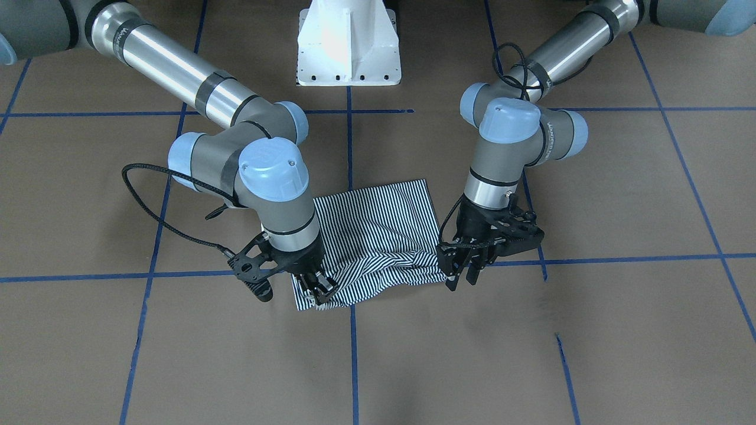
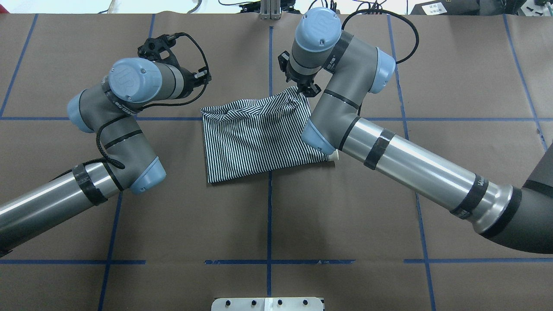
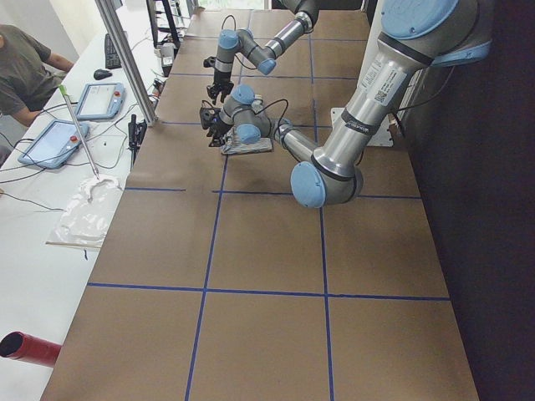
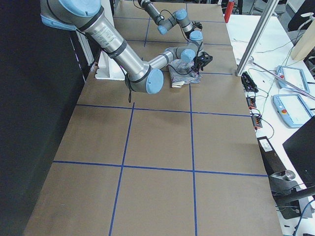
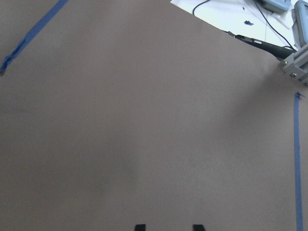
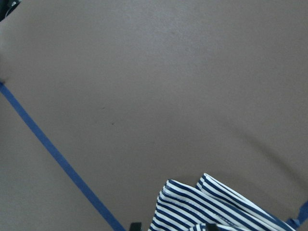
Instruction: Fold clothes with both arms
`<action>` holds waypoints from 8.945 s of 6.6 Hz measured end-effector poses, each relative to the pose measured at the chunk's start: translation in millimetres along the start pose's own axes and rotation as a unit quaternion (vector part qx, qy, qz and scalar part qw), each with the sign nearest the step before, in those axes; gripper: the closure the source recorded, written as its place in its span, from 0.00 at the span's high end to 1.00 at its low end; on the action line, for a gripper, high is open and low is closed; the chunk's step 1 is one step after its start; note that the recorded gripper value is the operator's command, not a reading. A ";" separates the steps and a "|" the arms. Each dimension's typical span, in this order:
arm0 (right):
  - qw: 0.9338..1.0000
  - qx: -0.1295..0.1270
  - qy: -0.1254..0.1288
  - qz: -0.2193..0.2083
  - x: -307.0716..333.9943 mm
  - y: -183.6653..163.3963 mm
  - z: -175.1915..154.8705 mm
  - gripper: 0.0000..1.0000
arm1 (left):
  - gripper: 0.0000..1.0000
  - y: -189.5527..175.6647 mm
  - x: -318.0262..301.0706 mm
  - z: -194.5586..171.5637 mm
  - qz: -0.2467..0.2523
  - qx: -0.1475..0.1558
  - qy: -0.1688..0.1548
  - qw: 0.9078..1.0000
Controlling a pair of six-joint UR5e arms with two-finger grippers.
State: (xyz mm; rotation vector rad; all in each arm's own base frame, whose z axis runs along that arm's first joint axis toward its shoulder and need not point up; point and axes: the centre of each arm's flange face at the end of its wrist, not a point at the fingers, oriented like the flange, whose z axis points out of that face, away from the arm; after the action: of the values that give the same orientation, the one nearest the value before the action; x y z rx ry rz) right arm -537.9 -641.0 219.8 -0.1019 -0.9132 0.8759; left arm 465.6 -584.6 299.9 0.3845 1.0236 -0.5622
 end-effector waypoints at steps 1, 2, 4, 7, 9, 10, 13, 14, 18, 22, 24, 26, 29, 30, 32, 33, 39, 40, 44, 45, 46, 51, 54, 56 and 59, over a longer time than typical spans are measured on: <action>1.000 -0.009 -0.002 -0.007 -4.4 -15.2 -9.2 1.00 | 0.00 0.9 3.8 -14.9 -0.006 -0.016 0.017 1.000; 1.000 -0.019 -0.005 -0.013 -2.1 -22.5 -16.4 1.00 | 0.00 12.0 10.4 -25.1 -0.027 -0.034 0.029 0.999; 0.999 -0.029 -0.015 -0.029 15.0 -27.4 -28.1 1.00 | 0.00 66.8 40.9 -21.8 -0.030 -0.077 0.032 0.996; 0.998 -0.029 -0.017 -0.050 28.5 -33.3 -30.0 1.00 | 0.00 108.8 73.2 0.1 0.058 -0.130 0.006 0.990; 0.998 -0.030 -0.019 -0.051 30.1 -33.4 -31.7 1.00 | 0.00 108.1 86.6 30.9 0.084 -0.134 -0.012 0.987; 0.998 -0.030 -0.019 -0.051 31.9 -33.9 -31.8 1.00 | 0.00 96.1 84.5 39.8 0.089 -0.127 -0.009 0.988; 0.998 -0.031 -0.022 -0.053 36.9 -32.8 -34.7 1.00 | 0.00 13.7 55.4 63.9 0.110 -0.083 0.002 0.990; 0.998 -0.031 -0.023 -0.053 38.7 -33.7 -37.1 1.00 | 0.00 -6.8 52.4 61.2 0.112 -0.073 0.003 0.991; 0.990 -0.016 0.007 -0.143 111.2 -143.0 -34.4 1.00 | 0.00 -104.5 -52.1 4.4 0.150 -0.086 0.016 0.985; 0.924 -0.032 0.060 -0.376 284.6 -365.7 -77.0 1.00 | 0.00 -264.8 -260.4 -101.3 0.257 -0.098 0.005 0.961; 0.913 -0.062 0.054 -0.400 371.8 -456.8 -139.4 1.00 | 0.00 -326.8 -328.1 -172.8 0.270 -0.100 0.008 0.958; 0.902 -0.075 0.059 -0.420 446.3 -503.6 -175.5 1.00 | 0.99 -357.3 -386.6 -222.6 0.245 -0.141 -0.024 0.959; 0.899 -0.087 0.073 -0.424 484.1 -508.7 -171.3 1.00 | 1.00 -290.5 -504.8 -228.4 0.207 -0.197 -0.066 0.956; 0.896 -0.088 0.080 -0.428 483.8 -505.8 -166.8 1.00 | 1.00 -274.4 -526.0 -226.7 0.213 -0.196 -0.085 0.953; 0.893 -0.090 0.086 -0.433 481.4 -501.5 -161.2 1.00 | 1.00 -250.4 -555.7 -220.2 0.209 -0.208 -0.108 0.949; 0.890 -0.093 0.086 -0.438 477.5 -496.5 -157.5 1.00 | 1.00 -241.9 -565.3 -213.9 0.203 -0.219 -0.114 0.948; 0.884 -0.095 0.083 -0.451 468.7 -484.5 -154.9 1.00 | 1.00 -243.4 -558.1 -201.3 0.273 -0.296 -0.152 0.903; 0.883 -0.093 0.081 -0.453 466.7 -482.8 -157.1 1.00 | 1.00 -248.9 -550.3 -201.4 0.282 -0.293 -0.150 0.901; 0.881 -0.082 0.070 -0.460 459.7 -477.1 -172.0 1.00 | 1.00 -247.1 -546.0 -206.2 0.274 -0.293 -0.113 0.909; 0.881 -0.078 0.068 -0.462 460.5 -474.2 -177.4 1.00 | 1.00 -248.9 -543.4 -209.1 0.270 -0.291 -0.103 0.912; 0.880 -0.076 0.068 -0.463 461.7 -472.5 -179.9 1.00 | 1.00 -251.9 -540.1 -211.8 0.268 -0.287 -0.100 0.914; 0.880 -0.072 0.072 -0.464 464.9 -472.1 -181.0 1.00 | 1.00 -274.3 -543.5 -240.0 0.258 -0.259 -0.107 0.925; 0.880 -0.072 0.073 -0.464 464.7 -472.0 -181.1 1.00 | 1.00 -275.1 -537.8 -241.5 0.258 -0.258 -0.107 0.925; 0.880 -0.073 0.073 -0.463 465.9 -472.0 -179.8 1.00 | 1.00 -271.6 -537.4 -244.0 0.244 -0.271 -0.116 0.924; 0.880 -0.074 0.073 -0.463 467.4 -471.1 -179.8 1.00 | 1.00 -271.1 -522.3 -260.5 0.255 -0.265 -0.151 0.917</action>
State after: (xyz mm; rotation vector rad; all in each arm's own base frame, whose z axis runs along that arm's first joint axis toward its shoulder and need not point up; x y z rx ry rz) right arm 24.8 -576.4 609.6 0.1358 -0.7563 -0.0977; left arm -86.6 -523.0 624.8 0.0641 0.6970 0.1364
